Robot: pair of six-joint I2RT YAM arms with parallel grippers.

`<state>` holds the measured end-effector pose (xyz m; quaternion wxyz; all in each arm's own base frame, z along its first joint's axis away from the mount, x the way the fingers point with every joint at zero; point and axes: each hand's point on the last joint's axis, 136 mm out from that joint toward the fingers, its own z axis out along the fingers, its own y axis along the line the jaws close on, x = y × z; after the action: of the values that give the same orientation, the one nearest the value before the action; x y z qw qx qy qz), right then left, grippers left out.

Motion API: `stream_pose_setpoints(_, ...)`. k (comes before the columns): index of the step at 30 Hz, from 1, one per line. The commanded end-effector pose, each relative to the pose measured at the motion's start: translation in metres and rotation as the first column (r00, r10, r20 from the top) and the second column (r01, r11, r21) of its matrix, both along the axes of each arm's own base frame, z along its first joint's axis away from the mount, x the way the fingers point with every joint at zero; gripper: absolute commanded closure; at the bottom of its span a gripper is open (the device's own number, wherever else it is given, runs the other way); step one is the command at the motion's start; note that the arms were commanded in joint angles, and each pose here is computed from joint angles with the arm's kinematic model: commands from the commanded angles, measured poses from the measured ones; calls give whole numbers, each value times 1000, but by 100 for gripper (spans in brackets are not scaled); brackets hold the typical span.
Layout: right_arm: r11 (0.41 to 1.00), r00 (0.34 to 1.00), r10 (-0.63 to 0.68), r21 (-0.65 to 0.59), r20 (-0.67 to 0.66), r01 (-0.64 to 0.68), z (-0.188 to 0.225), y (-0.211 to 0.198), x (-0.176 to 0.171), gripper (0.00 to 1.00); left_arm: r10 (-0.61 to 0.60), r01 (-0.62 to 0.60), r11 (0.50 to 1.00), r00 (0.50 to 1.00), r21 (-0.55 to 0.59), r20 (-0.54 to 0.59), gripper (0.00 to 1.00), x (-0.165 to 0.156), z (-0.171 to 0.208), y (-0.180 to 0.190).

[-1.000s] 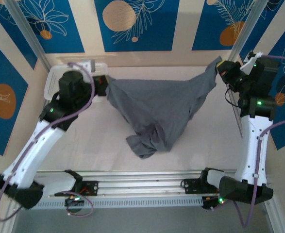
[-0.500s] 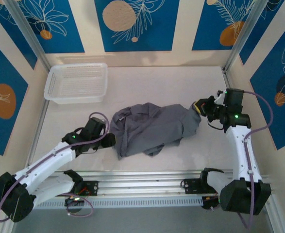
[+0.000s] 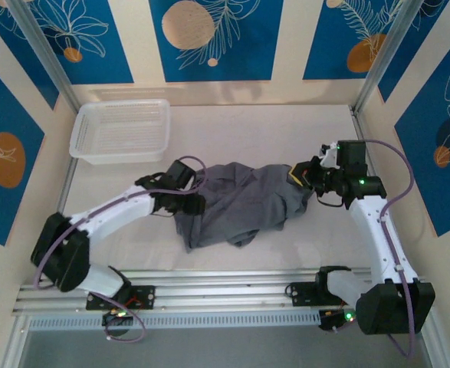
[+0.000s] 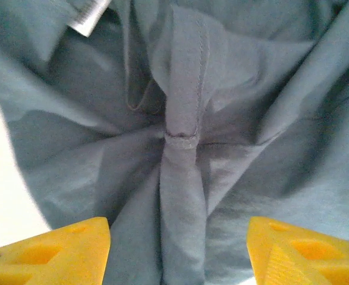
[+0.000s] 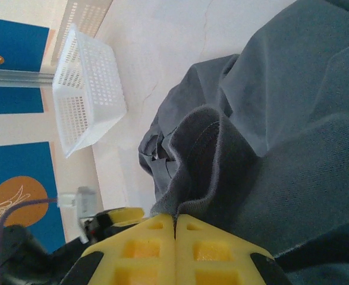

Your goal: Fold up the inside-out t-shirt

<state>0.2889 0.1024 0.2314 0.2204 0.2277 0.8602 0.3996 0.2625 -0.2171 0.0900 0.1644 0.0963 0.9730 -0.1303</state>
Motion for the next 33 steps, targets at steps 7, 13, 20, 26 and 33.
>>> stream_pose_setpoints(7,1000,1000,3,-29,-21,-3,-8,1,-3,100,-32,-1,956,994,295,107,32,59,-34,-6)
stream_pose_setpoints(13,988,989,-136,-86,-64,130,-12,-24,-1,100,-16,-8,930,998,367,62,36,66,-66,4)
stream_pose_setpoints(20,910,908,-414,-68,-69,410,-3,-105,5,100,112,-143,950,986,278,126,41,73,-30,57)
stream_pose_setpoints(26,936,936,-351,7,-36,351,10,-102,11,100,184,-191,972,981,139,67,57,64,-30,82)
stream_pose_setpoints(33,980,980,-197,0,10,197,19,-67,14,100,116,-108,987,992,-117,58,71,58,0,40)
